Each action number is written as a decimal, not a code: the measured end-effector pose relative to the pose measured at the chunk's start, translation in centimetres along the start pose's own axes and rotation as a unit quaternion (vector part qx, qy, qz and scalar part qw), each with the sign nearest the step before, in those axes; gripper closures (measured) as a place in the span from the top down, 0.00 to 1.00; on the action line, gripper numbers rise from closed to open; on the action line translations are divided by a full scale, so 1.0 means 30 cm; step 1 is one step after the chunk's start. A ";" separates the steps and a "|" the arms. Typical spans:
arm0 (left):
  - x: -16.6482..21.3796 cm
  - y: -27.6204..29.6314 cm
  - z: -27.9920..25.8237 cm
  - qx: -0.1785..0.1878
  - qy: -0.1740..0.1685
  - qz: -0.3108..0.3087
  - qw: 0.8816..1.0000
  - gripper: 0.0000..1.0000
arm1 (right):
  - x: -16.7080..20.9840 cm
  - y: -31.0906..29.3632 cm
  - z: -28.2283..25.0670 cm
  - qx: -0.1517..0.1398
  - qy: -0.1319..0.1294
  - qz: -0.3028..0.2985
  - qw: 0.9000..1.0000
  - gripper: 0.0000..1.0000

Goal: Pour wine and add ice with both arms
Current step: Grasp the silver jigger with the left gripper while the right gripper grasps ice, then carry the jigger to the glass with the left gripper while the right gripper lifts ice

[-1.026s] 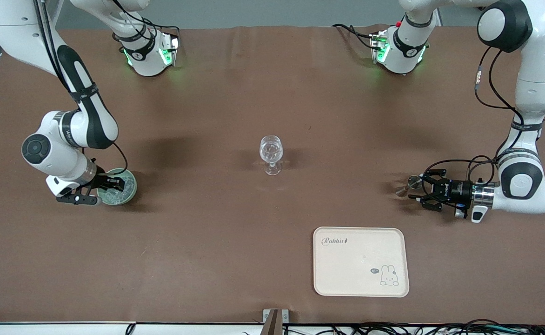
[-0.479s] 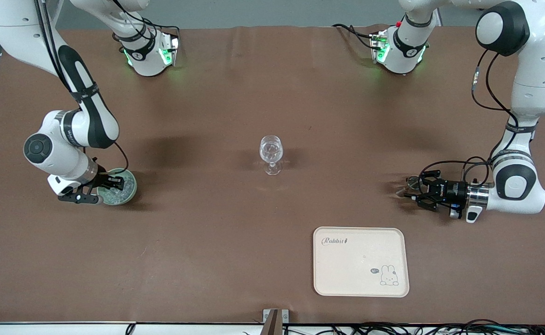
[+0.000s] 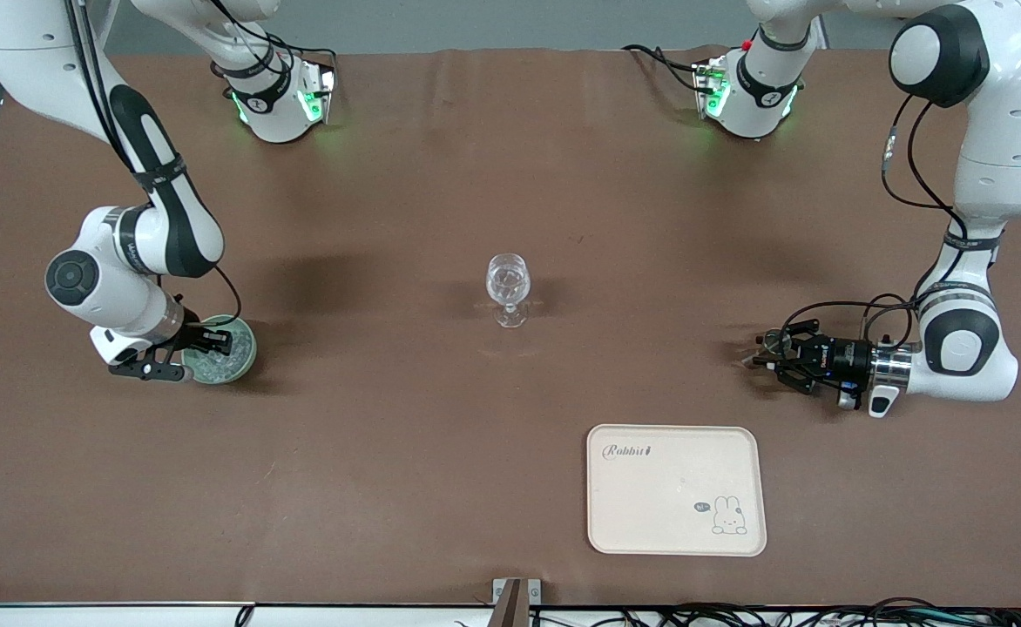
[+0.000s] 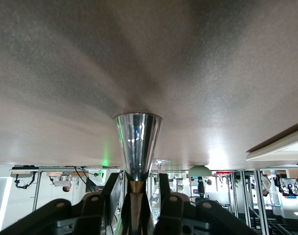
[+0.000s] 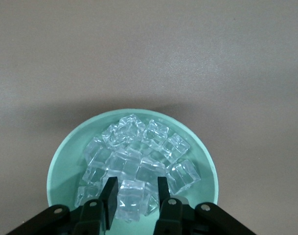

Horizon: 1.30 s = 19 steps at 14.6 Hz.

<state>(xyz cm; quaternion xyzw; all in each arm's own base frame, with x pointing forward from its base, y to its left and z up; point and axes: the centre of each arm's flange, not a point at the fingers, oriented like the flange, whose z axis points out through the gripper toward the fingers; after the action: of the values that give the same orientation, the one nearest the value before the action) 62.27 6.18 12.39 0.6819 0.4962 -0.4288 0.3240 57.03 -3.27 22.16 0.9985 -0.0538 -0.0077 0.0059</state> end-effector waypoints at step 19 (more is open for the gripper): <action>-0.151 0.105 0.124 0.024 -0.046 0.033 0.998 0.22 | -0.007 -0.012 0.002 0.000 -0.011 0.015 1.000 0.22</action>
<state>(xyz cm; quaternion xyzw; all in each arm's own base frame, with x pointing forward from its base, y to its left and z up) 63.66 0.22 14.98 0.6855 0.4473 -0.4601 0.3438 56.86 -2.90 22.11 0.9975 -0.0685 -0.0181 0.0055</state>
